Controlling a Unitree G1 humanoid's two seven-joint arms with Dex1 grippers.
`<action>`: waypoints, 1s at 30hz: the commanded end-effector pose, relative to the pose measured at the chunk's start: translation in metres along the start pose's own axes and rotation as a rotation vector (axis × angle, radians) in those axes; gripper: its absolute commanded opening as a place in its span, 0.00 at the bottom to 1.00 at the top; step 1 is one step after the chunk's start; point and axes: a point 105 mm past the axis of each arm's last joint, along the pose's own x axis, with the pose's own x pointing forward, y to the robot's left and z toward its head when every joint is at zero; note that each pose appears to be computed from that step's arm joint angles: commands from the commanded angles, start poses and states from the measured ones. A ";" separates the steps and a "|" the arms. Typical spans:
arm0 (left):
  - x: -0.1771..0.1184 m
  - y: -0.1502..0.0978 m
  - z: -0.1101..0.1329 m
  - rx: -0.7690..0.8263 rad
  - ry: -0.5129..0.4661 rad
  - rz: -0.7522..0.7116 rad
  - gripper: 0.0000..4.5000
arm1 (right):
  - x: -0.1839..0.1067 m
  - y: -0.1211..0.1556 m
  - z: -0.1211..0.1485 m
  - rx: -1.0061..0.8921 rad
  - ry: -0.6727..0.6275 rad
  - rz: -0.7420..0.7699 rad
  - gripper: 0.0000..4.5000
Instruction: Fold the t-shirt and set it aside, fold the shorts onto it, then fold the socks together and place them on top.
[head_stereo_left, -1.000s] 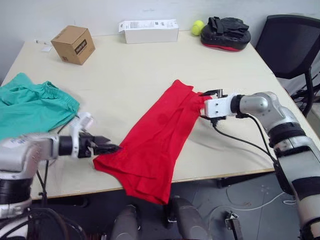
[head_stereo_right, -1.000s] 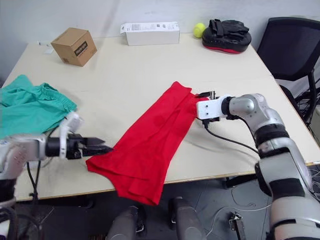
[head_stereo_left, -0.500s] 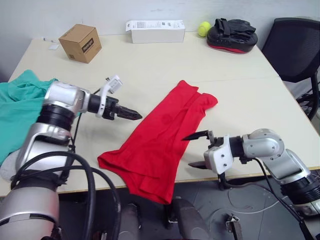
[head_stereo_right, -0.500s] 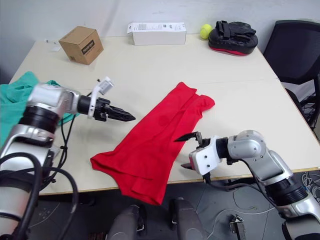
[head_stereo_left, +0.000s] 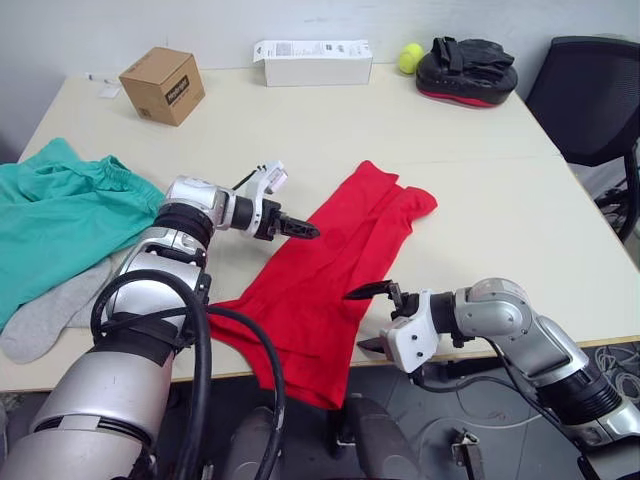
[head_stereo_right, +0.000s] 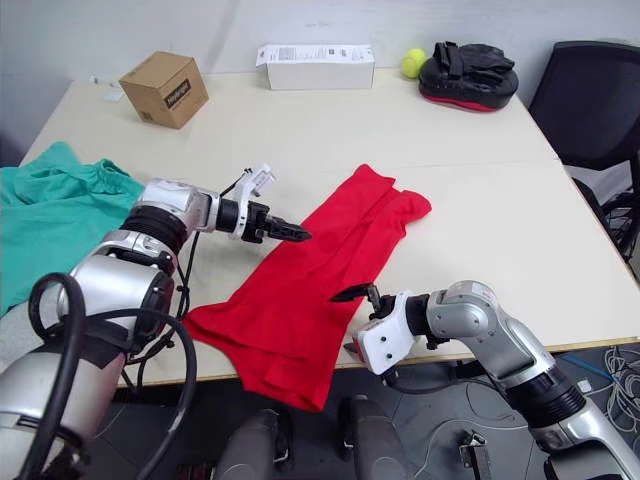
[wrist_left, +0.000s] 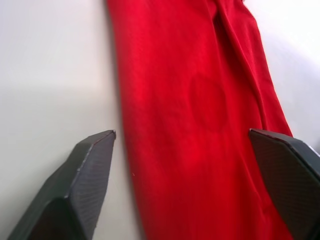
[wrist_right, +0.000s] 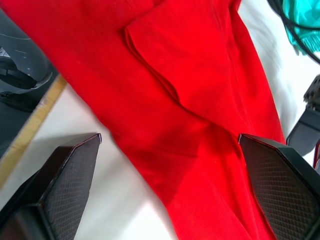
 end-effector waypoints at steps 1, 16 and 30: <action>0.003 -0.008 0.014 0.020 -0.032 -0.007 0.66 | 0.005 0.004 0.007 -0.042 -0.027 0.016 1.00; 0.014 -0.007 0.004 0.002 -0.010 0.007 0.00 | 0.010 0.003 0.001 -0.070 -0.023 0.018 0.55; -0.012 0.023 0.010 -0.108 -0.184 0.125 0.00 | -0.007 -0.030 -0.038 -0.156 0.058 -0.025 0.01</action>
